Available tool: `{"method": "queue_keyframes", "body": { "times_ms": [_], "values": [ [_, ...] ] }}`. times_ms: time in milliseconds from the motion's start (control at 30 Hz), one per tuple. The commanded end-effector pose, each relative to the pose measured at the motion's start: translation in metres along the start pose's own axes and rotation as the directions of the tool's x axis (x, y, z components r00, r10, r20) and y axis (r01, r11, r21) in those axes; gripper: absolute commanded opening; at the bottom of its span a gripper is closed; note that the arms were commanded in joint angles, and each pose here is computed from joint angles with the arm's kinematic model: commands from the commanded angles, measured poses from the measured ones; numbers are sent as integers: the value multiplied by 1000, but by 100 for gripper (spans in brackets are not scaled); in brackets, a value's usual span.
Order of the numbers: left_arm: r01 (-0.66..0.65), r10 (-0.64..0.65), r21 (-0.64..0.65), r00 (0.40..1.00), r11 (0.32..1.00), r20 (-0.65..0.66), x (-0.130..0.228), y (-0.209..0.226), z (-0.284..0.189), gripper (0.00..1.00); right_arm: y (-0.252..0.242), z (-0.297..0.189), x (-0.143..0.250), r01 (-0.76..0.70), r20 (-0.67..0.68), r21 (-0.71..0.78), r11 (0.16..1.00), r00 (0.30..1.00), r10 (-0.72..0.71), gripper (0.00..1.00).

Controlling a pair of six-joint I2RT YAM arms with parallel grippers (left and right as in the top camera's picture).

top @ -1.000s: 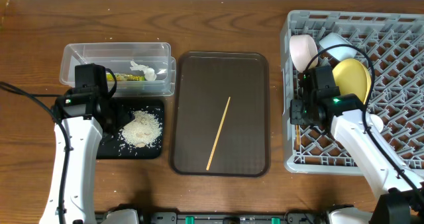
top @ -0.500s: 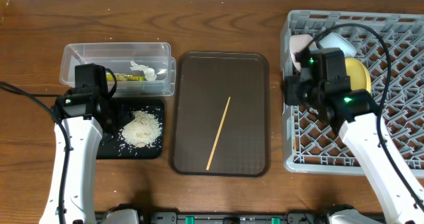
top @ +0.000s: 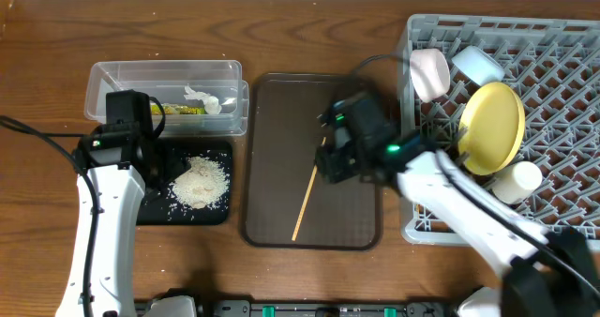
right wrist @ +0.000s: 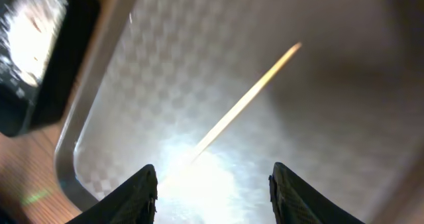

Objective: Sort waste into correct bins and load items into the dishwasher rack
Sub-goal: 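Return the right gripper to the tray and grasp the second chopstick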

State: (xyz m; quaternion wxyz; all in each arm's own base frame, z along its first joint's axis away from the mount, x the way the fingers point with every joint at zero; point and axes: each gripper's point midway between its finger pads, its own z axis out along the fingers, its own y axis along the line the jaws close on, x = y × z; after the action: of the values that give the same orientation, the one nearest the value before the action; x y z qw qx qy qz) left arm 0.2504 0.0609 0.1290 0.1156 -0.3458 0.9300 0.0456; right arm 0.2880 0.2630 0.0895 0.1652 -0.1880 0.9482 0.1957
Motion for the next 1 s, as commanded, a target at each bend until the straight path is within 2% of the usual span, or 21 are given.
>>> {"method": "queue_keyframes", "body": {
  "times_ms": [0,233,433,500,867,967],
  "values": [
    [15,-15,0,1000,1000,11,-2,2,-3,78,11,26,16,-39,-64,15,999,997,40,54],
    [15,-15,0,1000,1000,11,-2,2,-3,78,-6,70,37,-37,-104,182,983,993,57,54],
    [15,-15,0,1000,1000,12,-2,1,-3,78,-15,91,54,-42,-157,220,975,984,78,52],
    [15,-15,0,1000,1000,11,-2,2,-3,78,-17,91,56,-52,-163,228,972,983,91,48],
    [15,-15,0,1000,1000,11,-2,2,-3,78,-54,76,60,-131,-178,349,928,963,202,10],
    [15,-15,0,1000,1000,11,-2,2,-3,78,-59,73,57,-145,-176,356,923,960,219,6]
  ]
}}
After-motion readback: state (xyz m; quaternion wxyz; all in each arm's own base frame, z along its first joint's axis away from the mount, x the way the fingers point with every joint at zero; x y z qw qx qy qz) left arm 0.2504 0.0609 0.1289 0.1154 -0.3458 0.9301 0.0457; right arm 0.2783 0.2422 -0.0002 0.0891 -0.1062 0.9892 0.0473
